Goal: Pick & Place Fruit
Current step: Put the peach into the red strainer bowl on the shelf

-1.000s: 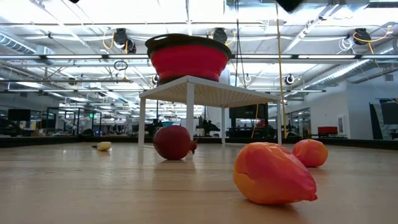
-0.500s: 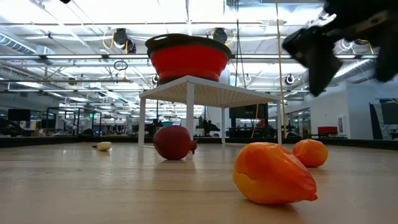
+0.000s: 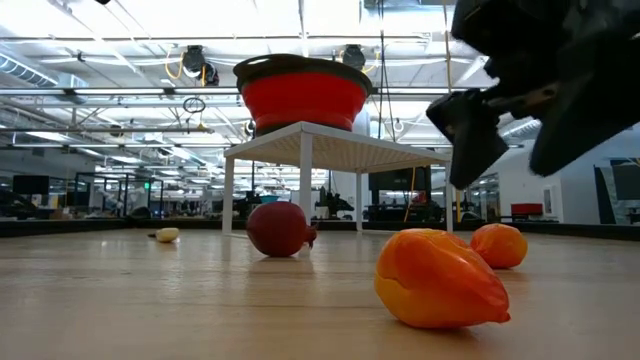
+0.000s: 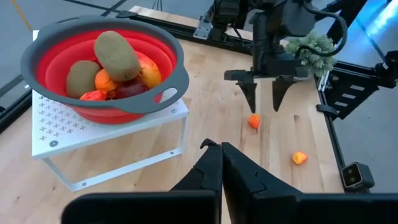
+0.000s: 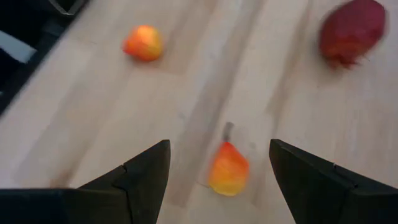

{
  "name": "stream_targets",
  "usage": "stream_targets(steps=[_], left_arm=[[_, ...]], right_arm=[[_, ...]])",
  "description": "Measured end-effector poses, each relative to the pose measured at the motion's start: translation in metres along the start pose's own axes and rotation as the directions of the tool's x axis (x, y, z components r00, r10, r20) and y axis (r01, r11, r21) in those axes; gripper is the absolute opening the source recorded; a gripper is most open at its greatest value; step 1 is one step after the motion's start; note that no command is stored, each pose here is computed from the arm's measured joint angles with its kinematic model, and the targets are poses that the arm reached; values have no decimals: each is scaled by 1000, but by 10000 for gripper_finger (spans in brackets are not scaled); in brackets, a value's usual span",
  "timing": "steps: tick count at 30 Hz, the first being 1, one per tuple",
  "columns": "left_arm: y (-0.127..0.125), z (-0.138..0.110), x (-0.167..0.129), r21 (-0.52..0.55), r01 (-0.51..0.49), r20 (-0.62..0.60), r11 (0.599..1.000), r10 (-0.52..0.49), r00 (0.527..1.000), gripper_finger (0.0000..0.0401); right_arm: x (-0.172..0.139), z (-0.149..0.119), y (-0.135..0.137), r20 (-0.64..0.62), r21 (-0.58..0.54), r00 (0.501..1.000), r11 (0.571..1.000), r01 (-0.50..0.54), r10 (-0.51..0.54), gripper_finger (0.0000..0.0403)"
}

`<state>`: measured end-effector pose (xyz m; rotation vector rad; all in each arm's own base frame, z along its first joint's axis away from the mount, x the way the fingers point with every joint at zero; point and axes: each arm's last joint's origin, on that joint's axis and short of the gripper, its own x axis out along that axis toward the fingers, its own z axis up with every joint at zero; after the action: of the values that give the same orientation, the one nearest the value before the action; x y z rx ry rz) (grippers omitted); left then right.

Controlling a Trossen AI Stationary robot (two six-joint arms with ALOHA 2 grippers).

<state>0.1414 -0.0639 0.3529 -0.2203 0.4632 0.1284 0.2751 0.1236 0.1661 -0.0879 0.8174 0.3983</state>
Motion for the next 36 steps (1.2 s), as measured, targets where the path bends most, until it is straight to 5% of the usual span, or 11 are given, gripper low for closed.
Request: stream_targets(steps=[27,36], left_arm=[[2,3,-3,123,-37,52,992,31,998,7],[8,-20,8,96,-25,80,995,17,997,8]], right_arm=[[34,-27,-12,-5,17,1000,1000,4,-4,263],[34,-28,-12,-16,17,1000,1000,7,-7,201]])
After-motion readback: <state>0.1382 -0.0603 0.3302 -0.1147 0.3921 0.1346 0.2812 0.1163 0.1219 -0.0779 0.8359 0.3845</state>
